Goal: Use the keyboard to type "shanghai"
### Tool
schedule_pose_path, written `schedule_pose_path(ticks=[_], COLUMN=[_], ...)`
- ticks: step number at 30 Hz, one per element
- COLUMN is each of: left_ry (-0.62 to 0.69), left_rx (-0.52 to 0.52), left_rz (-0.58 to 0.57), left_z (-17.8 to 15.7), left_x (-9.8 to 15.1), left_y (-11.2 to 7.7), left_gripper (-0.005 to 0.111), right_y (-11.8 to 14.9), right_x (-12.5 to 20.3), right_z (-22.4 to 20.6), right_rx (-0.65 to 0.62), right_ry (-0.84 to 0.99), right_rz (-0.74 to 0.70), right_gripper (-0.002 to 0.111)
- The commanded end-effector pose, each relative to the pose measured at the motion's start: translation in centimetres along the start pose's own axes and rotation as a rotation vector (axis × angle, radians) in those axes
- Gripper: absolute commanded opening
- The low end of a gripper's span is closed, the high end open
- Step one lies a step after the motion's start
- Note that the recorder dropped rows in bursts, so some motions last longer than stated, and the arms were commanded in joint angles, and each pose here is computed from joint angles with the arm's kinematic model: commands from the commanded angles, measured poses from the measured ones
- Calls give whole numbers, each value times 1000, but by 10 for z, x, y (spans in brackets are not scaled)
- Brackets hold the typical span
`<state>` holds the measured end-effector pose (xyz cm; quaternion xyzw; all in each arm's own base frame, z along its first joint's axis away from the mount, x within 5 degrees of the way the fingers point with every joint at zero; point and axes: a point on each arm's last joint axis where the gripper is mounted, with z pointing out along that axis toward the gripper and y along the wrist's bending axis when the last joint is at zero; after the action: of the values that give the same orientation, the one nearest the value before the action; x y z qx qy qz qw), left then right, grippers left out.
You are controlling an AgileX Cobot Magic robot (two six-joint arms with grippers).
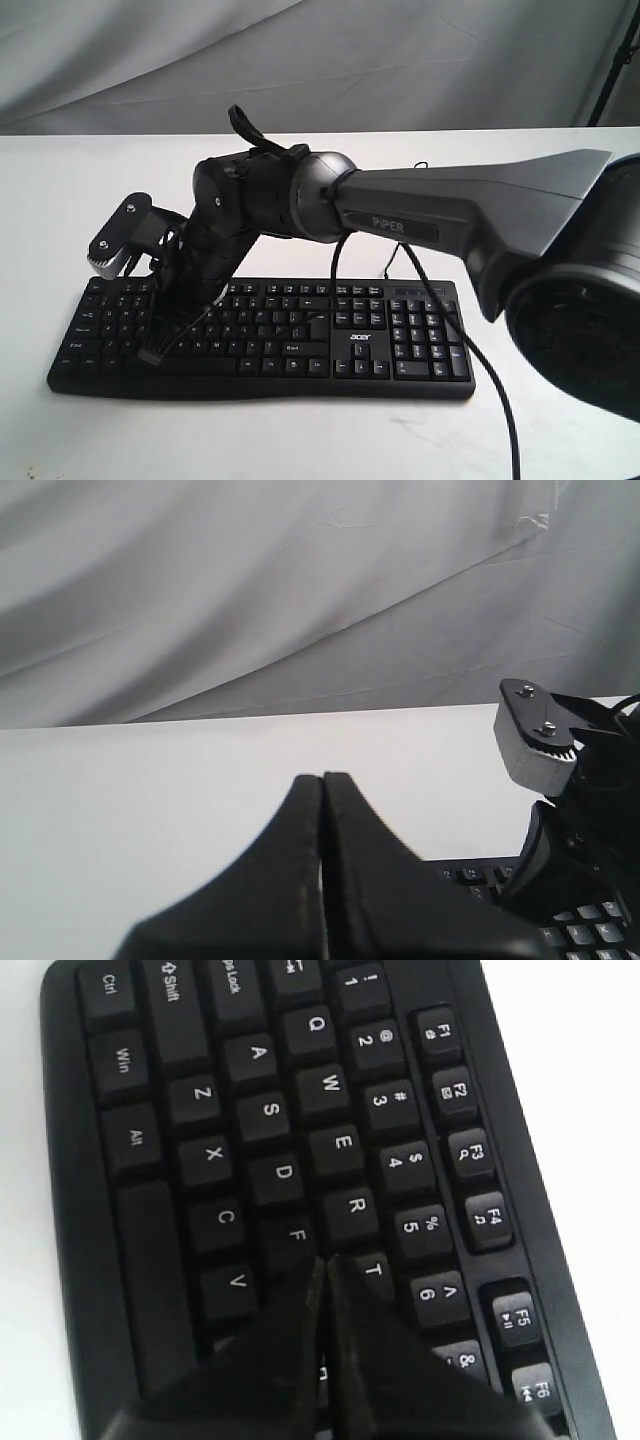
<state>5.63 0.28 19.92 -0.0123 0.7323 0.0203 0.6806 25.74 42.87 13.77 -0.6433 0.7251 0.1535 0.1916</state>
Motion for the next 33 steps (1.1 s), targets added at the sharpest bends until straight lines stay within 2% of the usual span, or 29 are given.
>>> schedule_pose_path(ticks=[1,33], left_ry=[-6,-6], left_rx=[7,7], left_rz=[-5,-5], left_z=[0,0], left_x=[0,0], left_y=[0,0], left_gripper=[0,0], right_y=[1,1], right_x=[-2,3], right_z=[-1,11], right_rx=[2,-14], right_ry=[-1,10], right_rz=[-16,-9], right_gripper=[0,0])
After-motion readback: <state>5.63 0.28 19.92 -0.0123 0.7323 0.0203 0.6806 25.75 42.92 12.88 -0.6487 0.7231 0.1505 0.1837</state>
